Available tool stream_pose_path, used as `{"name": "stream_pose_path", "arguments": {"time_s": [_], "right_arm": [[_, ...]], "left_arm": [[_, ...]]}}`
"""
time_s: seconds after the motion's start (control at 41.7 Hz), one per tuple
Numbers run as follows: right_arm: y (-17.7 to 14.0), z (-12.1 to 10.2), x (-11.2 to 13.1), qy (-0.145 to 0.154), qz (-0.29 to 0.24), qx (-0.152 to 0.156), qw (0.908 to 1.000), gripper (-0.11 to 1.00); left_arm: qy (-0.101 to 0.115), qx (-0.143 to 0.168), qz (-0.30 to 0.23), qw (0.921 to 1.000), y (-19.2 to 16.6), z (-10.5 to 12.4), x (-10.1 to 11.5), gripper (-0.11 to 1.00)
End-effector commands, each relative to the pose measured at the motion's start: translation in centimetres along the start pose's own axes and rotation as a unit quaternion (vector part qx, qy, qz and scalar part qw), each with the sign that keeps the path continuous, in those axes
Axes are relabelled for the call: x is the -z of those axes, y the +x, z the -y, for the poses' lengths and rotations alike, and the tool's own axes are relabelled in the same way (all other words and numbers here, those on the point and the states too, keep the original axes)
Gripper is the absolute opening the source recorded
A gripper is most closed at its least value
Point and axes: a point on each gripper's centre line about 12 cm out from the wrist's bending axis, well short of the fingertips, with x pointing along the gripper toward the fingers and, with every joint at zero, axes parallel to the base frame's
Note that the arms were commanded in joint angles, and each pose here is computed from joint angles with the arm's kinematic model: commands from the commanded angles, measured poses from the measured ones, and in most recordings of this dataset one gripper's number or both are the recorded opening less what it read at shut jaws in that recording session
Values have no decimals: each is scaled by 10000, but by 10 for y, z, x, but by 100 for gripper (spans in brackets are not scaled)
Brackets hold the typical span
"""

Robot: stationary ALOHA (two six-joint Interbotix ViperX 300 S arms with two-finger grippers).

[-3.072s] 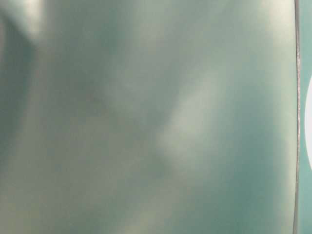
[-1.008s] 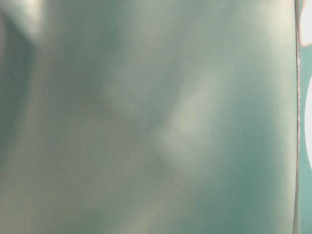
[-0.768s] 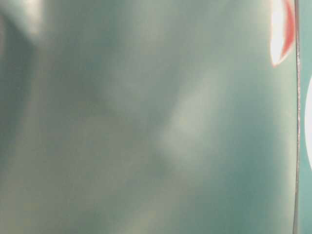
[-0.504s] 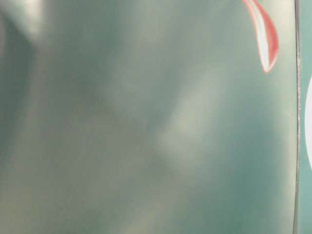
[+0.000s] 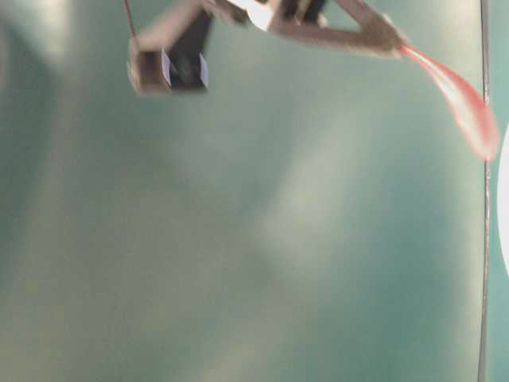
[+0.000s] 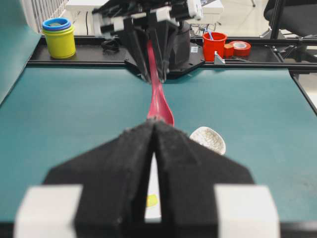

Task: Scoop the yellow hexagonal prism block from the bowl with a spoon using the right arm.
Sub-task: 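Lift the spoon and swing its bowl over the white bowl, then lower the spoon into the bowl and scoop under the yellow block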

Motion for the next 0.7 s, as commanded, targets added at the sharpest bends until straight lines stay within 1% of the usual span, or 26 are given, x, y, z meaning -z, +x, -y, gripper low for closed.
{"name": "stream_pose_path", "arguments": {"time_s": [0.0, 0.144, 0.264, 0.336, 0.432, 0.672], "right_arm": [[-1, -3, -20, -31, -135, 47, 9999, 22], [10, 3, -29, 9, -584, 354, 9977, 22], [13, 9, -34, 47, -817, 636, 9946, 22], [15, 10, -36, 2, -904, 759, 9930, 22], [18, 9, -37, -90, -985, 818, 9917, 22], [34, 3, -33, -197, -1153, 795, 9899, 22]], "left_arm": [[23, -14, 84, 10000, 1, -1, -7, 0], [23, -14, 61, 10000, 1, -1, -7, 0], [23, -15, 46, 10000, 2, -1, -6, 0], [31, -14, 53, 10000, 1, -1, -7, 0], [53, -11, 46, 10000, 1, -1, -6, 0], [61, -10, 53, 10000, 1, -1, -7, 0]]}}
